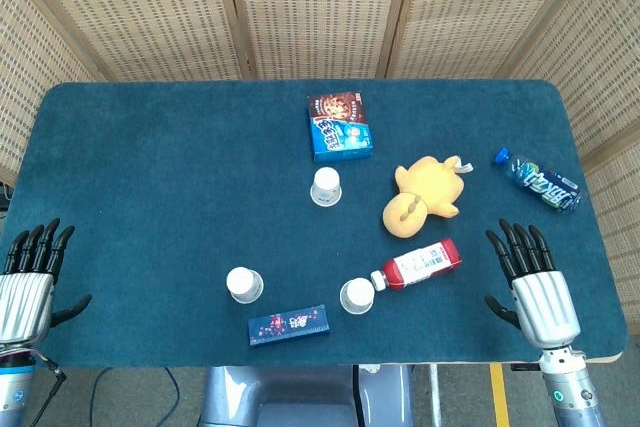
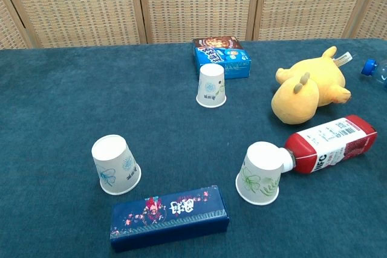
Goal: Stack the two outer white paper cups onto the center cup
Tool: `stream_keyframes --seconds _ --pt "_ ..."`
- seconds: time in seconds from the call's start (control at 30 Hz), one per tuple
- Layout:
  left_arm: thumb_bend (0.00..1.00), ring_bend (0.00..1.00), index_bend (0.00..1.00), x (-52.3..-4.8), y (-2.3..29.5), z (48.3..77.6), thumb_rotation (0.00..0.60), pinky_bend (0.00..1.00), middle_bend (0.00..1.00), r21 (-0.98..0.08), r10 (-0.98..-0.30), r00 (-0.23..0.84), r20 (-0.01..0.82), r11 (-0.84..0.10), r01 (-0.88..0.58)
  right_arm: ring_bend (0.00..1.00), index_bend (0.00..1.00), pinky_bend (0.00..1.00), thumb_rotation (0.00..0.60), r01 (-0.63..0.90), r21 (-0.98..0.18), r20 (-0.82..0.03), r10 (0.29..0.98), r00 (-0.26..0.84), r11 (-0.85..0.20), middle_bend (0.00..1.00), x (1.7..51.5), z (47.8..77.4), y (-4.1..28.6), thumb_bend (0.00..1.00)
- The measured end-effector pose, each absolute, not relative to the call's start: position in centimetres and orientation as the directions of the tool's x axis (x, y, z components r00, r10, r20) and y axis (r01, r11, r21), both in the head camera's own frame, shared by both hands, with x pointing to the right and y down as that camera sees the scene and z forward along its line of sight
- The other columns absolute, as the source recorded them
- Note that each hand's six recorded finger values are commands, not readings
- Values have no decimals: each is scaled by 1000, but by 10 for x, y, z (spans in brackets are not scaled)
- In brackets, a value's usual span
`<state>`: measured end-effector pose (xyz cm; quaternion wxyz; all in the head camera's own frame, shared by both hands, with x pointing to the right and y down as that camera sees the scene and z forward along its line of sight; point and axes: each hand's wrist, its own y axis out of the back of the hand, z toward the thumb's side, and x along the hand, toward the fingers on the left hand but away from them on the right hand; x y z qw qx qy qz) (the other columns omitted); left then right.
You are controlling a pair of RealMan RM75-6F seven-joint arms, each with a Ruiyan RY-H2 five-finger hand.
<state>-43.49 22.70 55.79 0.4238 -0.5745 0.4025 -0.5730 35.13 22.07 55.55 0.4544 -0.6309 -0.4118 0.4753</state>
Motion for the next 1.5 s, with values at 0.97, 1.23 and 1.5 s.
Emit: stream_keyframes --seconds 0.97,1.23,1.5 --pt "0 0 0 -427 230 560 600 41 0 -942 -940 56 336 -334 37 0 0 0 600 35 -947 -301 923 241 -318 0 353 557 226 30" --pt "0 0 13 -423 230 562 600 41 0 -939 -935 76 345 -344 27 0 11 0 600 46 -948 -296 925 238 -315 0 354 556 225 30" --pt "74 0 112 -410 225 567 600 44 0 -924 -916 132 380 -382 10 0 30 0 600 48 -946 -301 926 226 -320 0 356 558 224 30"
